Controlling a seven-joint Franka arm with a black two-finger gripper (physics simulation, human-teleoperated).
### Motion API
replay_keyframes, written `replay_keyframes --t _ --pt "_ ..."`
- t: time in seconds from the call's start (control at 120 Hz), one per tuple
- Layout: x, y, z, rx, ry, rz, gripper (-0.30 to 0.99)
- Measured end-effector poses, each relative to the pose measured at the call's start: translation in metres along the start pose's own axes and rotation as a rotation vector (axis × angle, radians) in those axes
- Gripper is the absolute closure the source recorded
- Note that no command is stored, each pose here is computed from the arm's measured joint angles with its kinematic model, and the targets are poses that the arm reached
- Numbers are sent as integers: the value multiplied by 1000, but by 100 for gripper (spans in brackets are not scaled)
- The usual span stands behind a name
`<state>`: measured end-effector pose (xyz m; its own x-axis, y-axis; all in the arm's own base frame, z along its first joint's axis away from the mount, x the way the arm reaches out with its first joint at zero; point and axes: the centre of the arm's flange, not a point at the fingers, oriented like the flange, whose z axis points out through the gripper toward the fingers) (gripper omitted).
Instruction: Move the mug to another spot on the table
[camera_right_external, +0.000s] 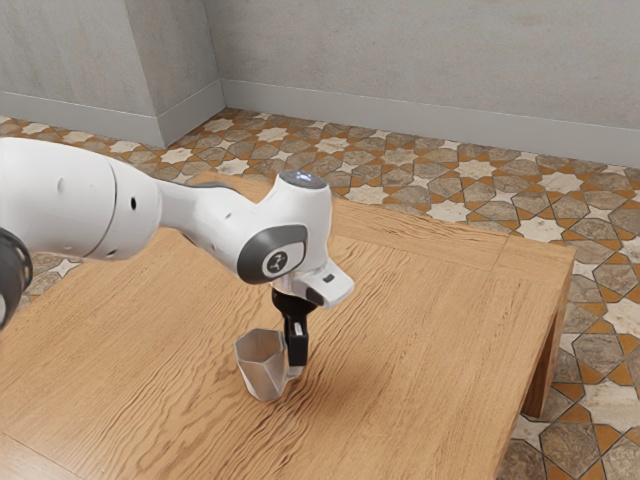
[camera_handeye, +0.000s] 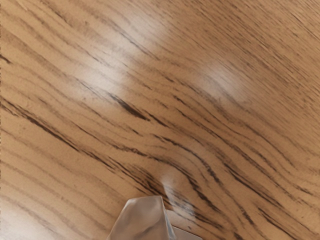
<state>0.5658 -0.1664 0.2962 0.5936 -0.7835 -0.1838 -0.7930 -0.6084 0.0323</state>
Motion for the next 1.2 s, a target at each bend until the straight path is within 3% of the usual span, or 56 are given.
replay_keyframes --t 0.425,0.625,0.983,1.2 --pt "-3 -8 16 -3 -13 -17 2" --pt "-1 -8 16 3 -5 -20 38" --pt "0 -11 5 25 8 -32 61" --pt "3 -12 -2 48 9 -29 67"
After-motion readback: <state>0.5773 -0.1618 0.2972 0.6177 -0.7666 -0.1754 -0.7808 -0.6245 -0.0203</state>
